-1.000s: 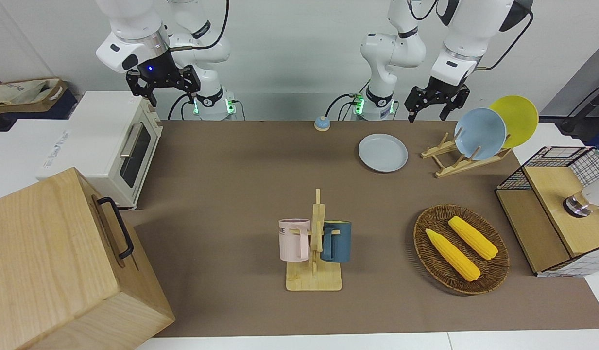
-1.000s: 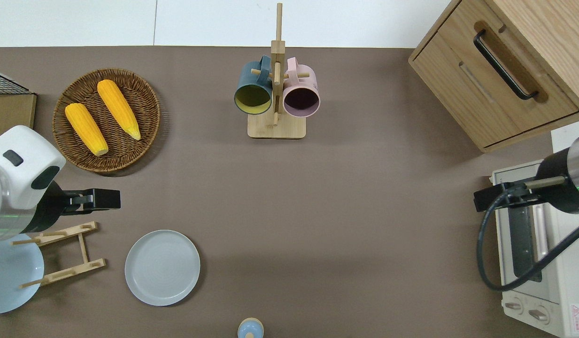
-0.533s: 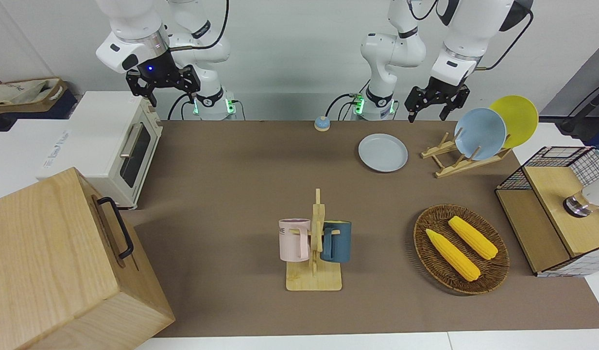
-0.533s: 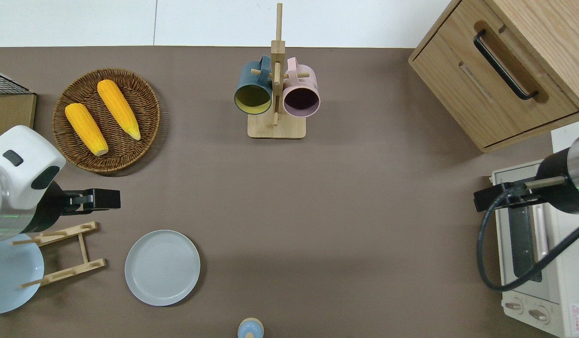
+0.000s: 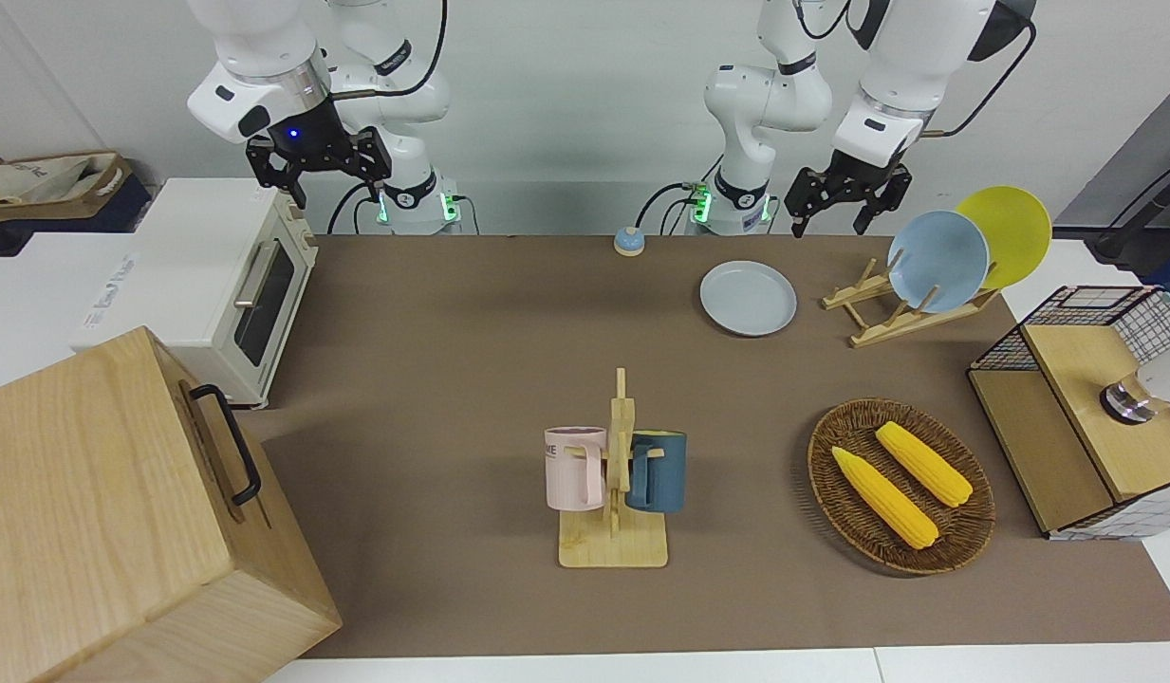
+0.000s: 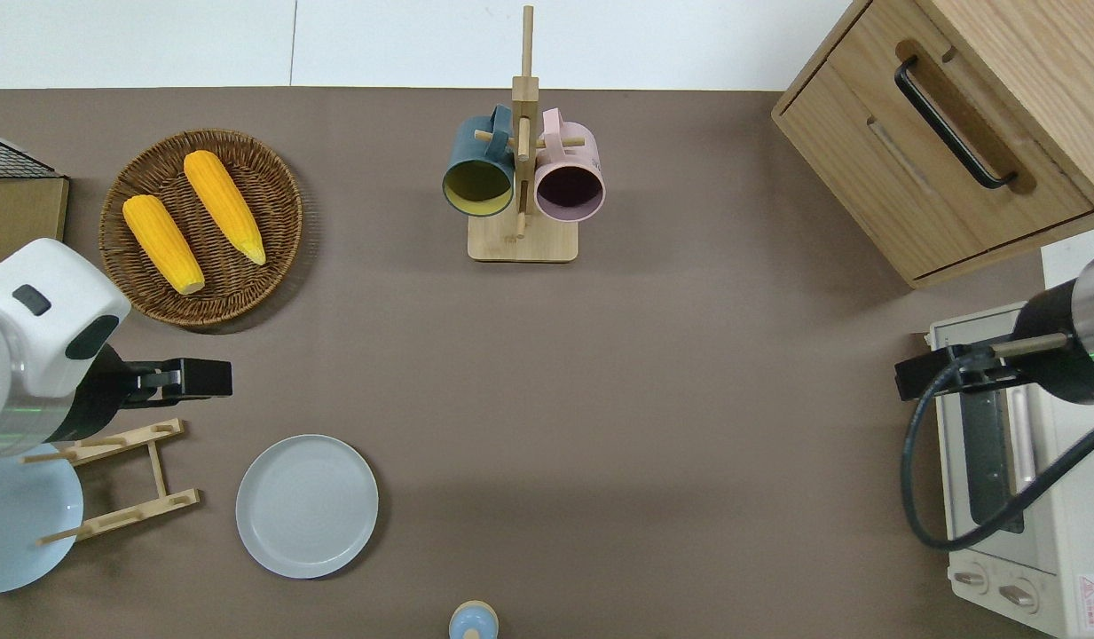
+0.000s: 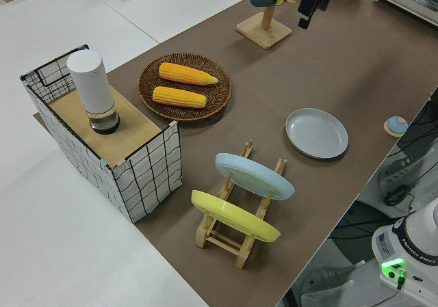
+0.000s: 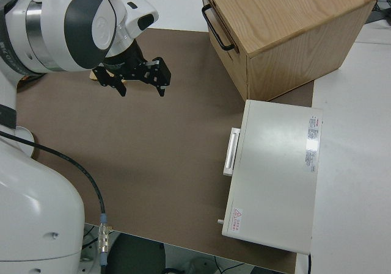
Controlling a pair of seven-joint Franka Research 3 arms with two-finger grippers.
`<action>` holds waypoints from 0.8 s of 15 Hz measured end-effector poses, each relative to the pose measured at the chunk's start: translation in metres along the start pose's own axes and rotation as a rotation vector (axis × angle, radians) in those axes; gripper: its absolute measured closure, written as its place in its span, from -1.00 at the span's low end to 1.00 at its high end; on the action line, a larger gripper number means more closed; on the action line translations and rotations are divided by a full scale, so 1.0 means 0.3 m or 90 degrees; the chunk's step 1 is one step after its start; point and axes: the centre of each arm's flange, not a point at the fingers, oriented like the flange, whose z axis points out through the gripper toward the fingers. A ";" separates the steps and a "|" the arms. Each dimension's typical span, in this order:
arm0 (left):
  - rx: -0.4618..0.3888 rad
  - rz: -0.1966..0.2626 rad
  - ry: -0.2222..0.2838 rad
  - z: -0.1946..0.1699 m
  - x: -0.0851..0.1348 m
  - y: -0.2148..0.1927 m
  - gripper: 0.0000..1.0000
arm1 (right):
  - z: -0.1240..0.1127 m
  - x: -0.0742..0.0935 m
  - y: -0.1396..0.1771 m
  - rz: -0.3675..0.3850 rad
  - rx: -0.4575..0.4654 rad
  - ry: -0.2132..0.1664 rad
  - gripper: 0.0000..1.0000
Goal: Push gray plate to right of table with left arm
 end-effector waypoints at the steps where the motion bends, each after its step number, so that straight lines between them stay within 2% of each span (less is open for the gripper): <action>1: 0.001 0.001 -0.003 0.001 -0.003 0.003 -0.99 | 0.000 0.000 0.000 0.000 0.000 0.000 -0.97; 7: 0.009 0.011 -0.035 0.008 -0.033 0.022 -0.99 | 0.000 0.000 0.000 0.000 0.000 0.000 -0.97; 12: 0.018 0.034 -0.057 0.008 -0.079 0.077 -0.99 | 0.000 0.000 0.000 0.000 0.000 0.000 -0.97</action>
